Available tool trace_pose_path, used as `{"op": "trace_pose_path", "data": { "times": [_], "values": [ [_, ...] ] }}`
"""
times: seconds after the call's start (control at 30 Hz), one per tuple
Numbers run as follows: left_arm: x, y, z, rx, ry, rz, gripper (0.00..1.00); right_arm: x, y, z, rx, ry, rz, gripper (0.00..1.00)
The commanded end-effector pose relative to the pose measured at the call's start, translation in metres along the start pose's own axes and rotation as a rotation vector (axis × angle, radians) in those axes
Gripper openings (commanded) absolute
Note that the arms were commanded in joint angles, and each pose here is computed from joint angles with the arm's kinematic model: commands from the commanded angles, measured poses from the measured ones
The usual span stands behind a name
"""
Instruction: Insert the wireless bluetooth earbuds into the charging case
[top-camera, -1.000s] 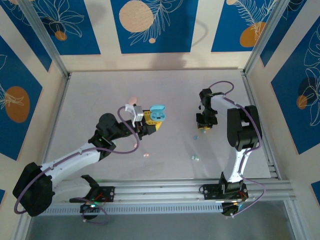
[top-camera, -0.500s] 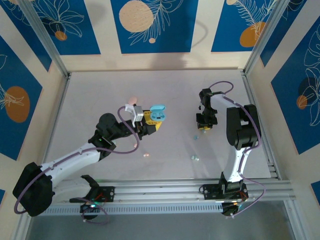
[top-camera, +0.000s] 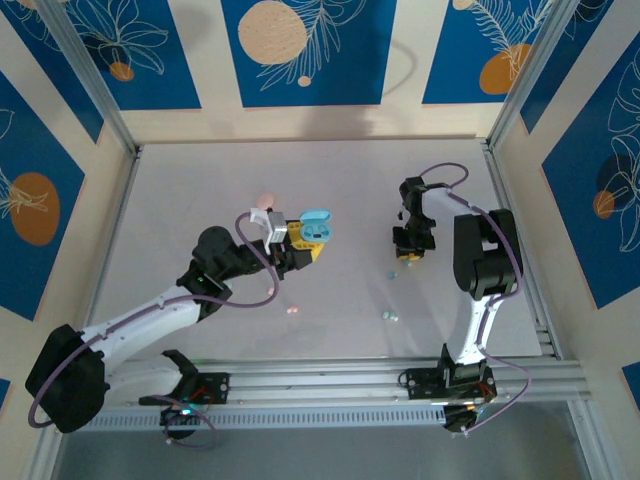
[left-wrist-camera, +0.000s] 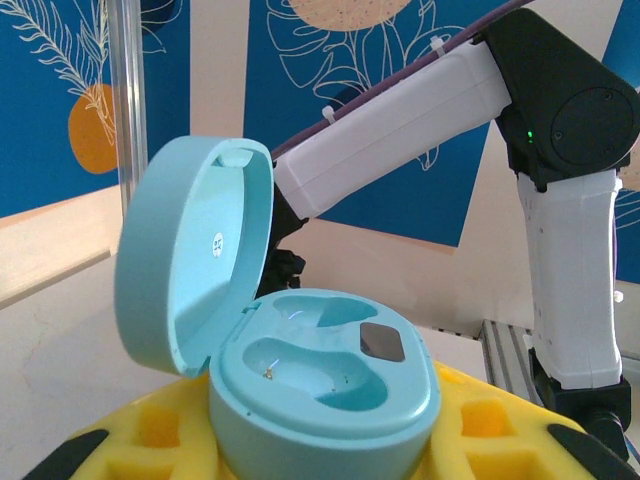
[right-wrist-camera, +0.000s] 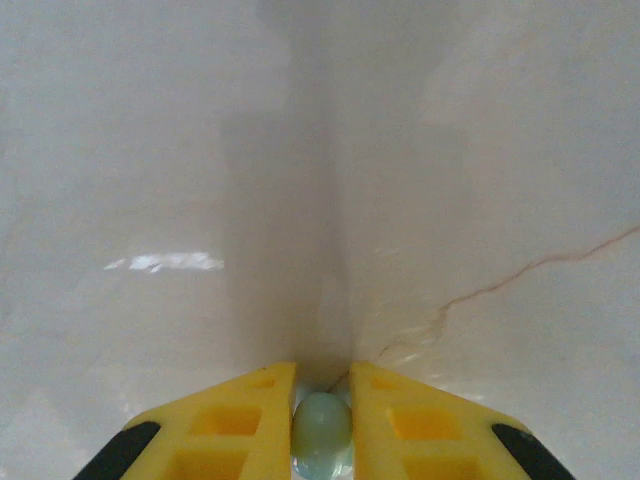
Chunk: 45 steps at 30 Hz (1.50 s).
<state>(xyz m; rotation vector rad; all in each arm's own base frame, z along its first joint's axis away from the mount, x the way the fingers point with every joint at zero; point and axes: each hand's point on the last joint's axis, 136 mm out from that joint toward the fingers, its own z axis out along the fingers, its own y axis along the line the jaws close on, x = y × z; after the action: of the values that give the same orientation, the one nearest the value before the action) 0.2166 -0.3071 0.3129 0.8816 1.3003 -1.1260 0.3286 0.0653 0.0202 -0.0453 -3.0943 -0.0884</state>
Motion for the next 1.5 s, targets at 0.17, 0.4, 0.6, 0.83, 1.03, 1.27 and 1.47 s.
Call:
{"op": "trace_pose_path", "data": {
  "times": [0.17,0.4,0.6,0.83,1.03,1.27,1.47],
  "values": [
    [-0.004,-0.001,-0.001,-0.018,-0.02,0.021,0.33,0.019,0.072,-0.08,-0.432,-0.153,0.014,0.21],
    [-0.002,0.002,-0.007,-0.055,-0.012,0.055,0.33,0.053,0.15,-0.172,-1.045,-0.184,-0.091,0.21],
    [0.001,0.004,-0.01,-0.076,-0.001,0.073,0.33,0.083,0.188,-0.225,-1.309,-0.102,-0.264,0.21],
    [0.003,0.006,-0.011,-0.086,0.006,0.082,0.33,0.1,0.2,-0.243,-1.392,-0.019,-0.325,0.21],
    [0.003,0.007,-0.01,-0.089,0.008,0.085,0.33,0.1,0.201,-0.249,-1.409,-0.015,-0.294,0.21],
    [0.005,0.008,-0.009,-0.088,0.023,0.087,0.33,0.093,0.198,-0.243,-1.325,-0.058,-0.16,0.21],
    [0.006,0.008,-0.008,-0.089,0.036,0.095,0.33,0.093,0.201,-0.242,-1.282,-0.091,-0.048,0.22]
  ]
}}
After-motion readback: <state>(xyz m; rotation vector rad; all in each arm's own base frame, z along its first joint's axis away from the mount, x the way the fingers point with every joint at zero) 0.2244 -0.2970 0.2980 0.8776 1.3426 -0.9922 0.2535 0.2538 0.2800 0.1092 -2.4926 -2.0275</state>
